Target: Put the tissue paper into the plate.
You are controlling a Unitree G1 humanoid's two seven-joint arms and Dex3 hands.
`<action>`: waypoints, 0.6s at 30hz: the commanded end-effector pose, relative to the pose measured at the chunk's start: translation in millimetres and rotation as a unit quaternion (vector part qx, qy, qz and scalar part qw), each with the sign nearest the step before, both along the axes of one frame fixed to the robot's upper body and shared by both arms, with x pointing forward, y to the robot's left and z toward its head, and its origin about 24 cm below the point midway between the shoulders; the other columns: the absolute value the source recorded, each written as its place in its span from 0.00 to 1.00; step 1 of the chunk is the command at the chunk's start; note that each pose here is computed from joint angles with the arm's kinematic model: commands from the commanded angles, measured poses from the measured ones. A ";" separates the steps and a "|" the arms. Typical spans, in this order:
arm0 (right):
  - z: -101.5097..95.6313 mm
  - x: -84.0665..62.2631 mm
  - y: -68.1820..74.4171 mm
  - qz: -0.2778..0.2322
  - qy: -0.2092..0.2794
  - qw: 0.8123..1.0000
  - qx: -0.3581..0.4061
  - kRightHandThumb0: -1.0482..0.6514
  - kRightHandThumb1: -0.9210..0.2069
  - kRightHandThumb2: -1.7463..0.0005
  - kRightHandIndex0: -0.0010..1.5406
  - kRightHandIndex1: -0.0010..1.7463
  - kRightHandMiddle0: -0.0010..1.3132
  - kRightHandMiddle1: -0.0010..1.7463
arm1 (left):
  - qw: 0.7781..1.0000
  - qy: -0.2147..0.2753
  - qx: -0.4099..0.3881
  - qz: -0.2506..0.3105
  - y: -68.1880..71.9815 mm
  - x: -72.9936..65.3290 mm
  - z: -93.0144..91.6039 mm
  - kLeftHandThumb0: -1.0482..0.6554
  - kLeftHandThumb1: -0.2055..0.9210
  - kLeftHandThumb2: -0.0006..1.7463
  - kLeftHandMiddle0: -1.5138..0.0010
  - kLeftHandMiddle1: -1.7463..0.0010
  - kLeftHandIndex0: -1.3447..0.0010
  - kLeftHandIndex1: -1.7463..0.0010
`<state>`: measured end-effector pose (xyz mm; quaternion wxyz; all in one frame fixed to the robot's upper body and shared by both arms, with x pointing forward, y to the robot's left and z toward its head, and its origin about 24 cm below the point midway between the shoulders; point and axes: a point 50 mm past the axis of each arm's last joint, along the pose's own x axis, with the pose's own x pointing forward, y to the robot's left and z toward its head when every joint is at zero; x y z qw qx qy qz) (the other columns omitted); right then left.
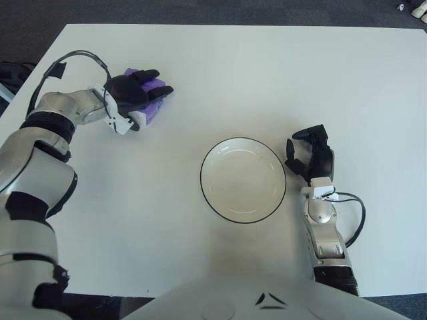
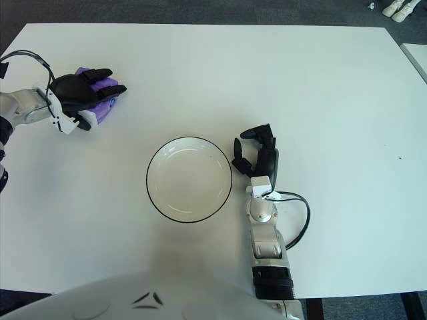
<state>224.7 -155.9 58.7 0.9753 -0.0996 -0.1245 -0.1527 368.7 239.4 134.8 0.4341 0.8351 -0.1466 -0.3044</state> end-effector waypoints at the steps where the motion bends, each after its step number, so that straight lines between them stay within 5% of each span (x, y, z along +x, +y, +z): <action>1: -14.8 -7.9 -3.8 -0.007 0.039 0.999 0.006 0.39 0.25 0.47 0.39 0.70 0.28 1.00 | 0.996 0.082 0.038 -0.005 -0.3 -12.9 -35.4 0.00 0.85 0.32 1.00 1.00 1.00 1.00; 18: -15.8 -10.3 -6.8 -0.017 0.036 0.999 0.016 0.39 0.24 0.48 0.38 0.71 0.27 1.00 | 0.988 0.148 0.050 0.012 -10.3 -14.8 -45.1 0.01 0.87 0.32 0.97 0.98 1.00 1.00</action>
